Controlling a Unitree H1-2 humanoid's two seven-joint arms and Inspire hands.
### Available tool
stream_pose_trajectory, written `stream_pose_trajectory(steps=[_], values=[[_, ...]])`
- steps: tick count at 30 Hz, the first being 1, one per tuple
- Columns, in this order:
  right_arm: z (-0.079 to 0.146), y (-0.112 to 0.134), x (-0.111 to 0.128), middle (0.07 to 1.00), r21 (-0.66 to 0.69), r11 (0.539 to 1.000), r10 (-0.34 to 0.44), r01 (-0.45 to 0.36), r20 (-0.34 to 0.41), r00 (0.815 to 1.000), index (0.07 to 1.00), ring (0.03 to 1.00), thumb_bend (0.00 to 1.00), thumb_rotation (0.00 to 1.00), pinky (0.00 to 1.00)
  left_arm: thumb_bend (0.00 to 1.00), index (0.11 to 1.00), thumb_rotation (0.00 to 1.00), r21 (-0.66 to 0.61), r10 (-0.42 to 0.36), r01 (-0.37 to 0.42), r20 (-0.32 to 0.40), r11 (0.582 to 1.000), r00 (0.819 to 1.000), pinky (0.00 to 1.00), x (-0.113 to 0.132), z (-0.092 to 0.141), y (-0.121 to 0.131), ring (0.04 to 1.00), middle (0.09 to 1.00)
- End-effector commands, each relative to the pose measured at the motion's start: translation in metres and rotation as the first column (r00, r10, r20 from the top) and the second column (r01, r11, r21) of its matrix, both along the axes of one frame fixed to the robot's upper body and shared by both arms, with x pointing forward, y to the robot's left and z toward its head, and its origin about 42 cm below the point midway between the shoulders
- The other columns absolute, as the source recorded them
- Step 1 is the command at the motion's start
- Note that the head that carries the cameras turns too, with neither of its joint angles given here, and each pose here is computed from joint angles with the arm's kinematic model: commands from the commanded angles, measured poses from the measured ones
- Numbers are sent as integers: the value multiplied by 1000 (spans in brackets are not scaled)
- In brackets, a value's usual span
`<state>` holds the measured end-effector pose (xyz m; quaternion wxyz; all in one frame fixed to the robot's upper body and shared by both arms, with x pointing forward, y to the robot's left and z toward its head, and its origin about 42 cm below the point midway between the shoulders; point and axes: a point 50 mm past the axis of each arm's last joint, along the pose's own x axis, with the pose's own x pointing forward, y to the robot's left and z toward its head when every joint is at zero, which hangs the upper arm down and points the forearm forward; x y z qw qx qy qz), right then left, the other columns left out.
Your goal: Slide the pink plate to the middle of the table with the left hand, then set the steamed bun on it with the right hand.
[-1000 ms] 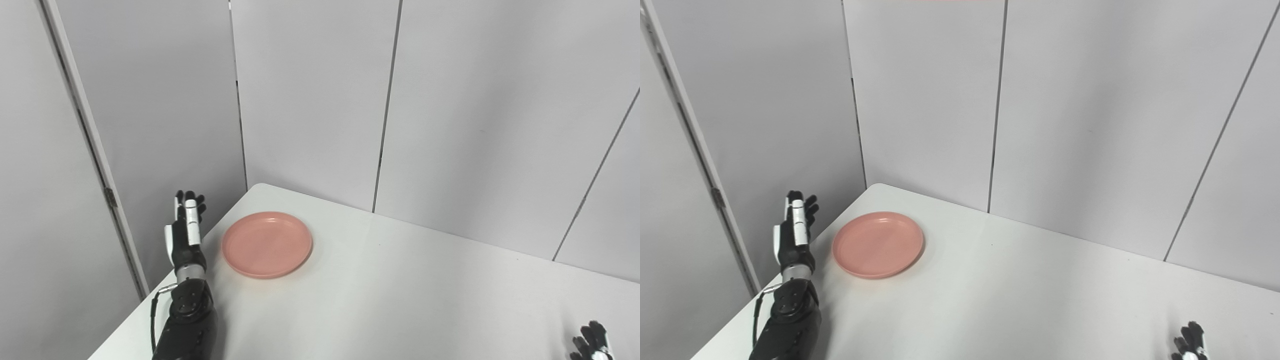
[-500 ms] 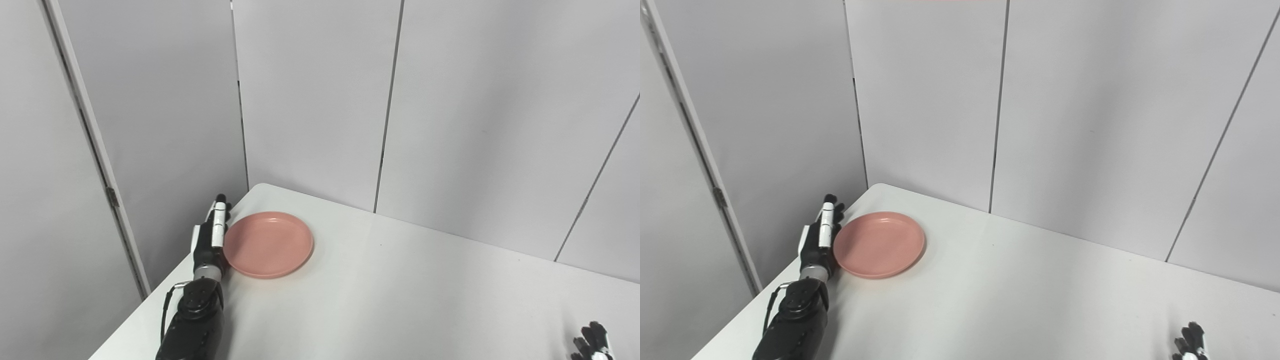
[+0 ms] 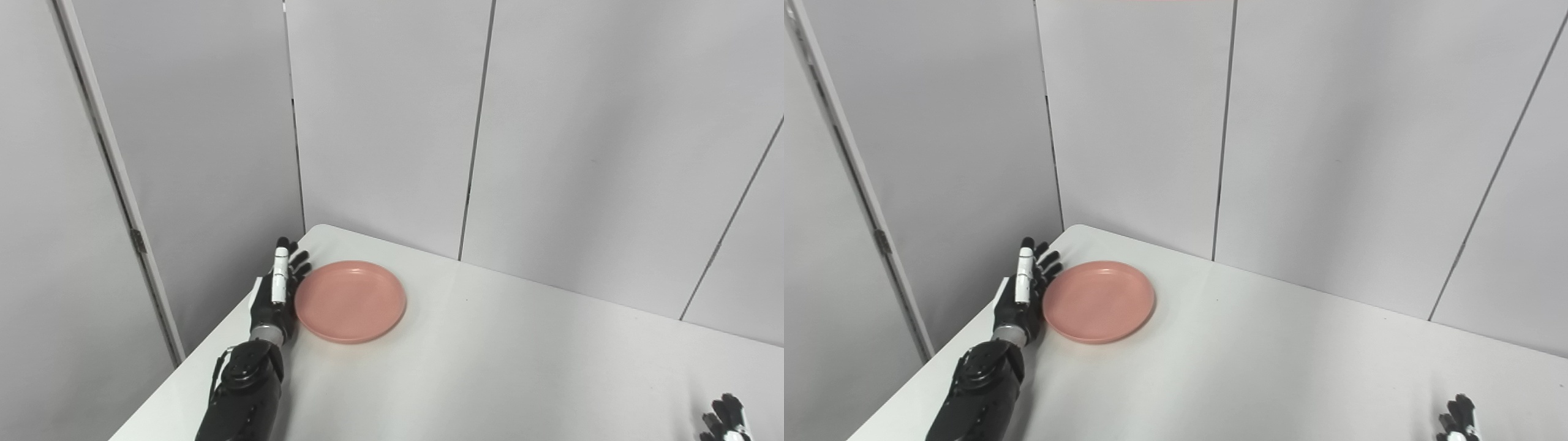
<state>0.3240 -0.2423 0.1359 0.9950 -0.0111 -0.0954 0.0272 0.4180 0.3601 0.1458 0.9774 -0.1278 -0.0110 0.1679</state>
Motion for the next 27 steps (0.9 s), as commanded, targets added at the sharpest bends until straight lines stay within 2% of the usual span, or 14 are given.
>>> stream_pose_trajectory(steps=[1, 6, 11, 21, 27], values=[[-5, 0, -5, 1000, 13, 1000, 1, -1, 11, 1000, 1000, 1000, 105, 1000, 1000, 795, 858, 1000, -15, -58, 59, 50, 998, 997, 873, 11, 13, -12, 862, 860], [-4, 1, -5, 1000, 2, 1000, -6, 6, 12, 1000, 1000, 1000, 98, 1000, 1000, 788, 828, 1000, -58, -127, 129, 36, 990, 991, 814, 15, 7, -40, 822, 823], [-4, 1, -4, 1000, -9, 1000, -9, 9, 17, 1000, 1000, 1000, 100, 1000, 1000, 769, 813, 1000, -64, -211, 214, 44, 975, 976, 835, 16, 1, -69, 830, 821], [-3, 2, -4, 1000, -4, 1000, -14, 14, 12, 1000, 1000, 1000, 139, 1000, 1000, 770, 815, 1000, -61, -295, 297, 37, 953, 955, 810, 12, -8, -125, 818, 817], [-5, 4, -4, 1000, 1, 1000, -18, 18, 18, 1000, 1000, 1000, 146, 1000, 1000, 749, 868, 1000, -39, -325, 327, 50, 944, 944, 871, -2, -18, -165, 876, 866]])
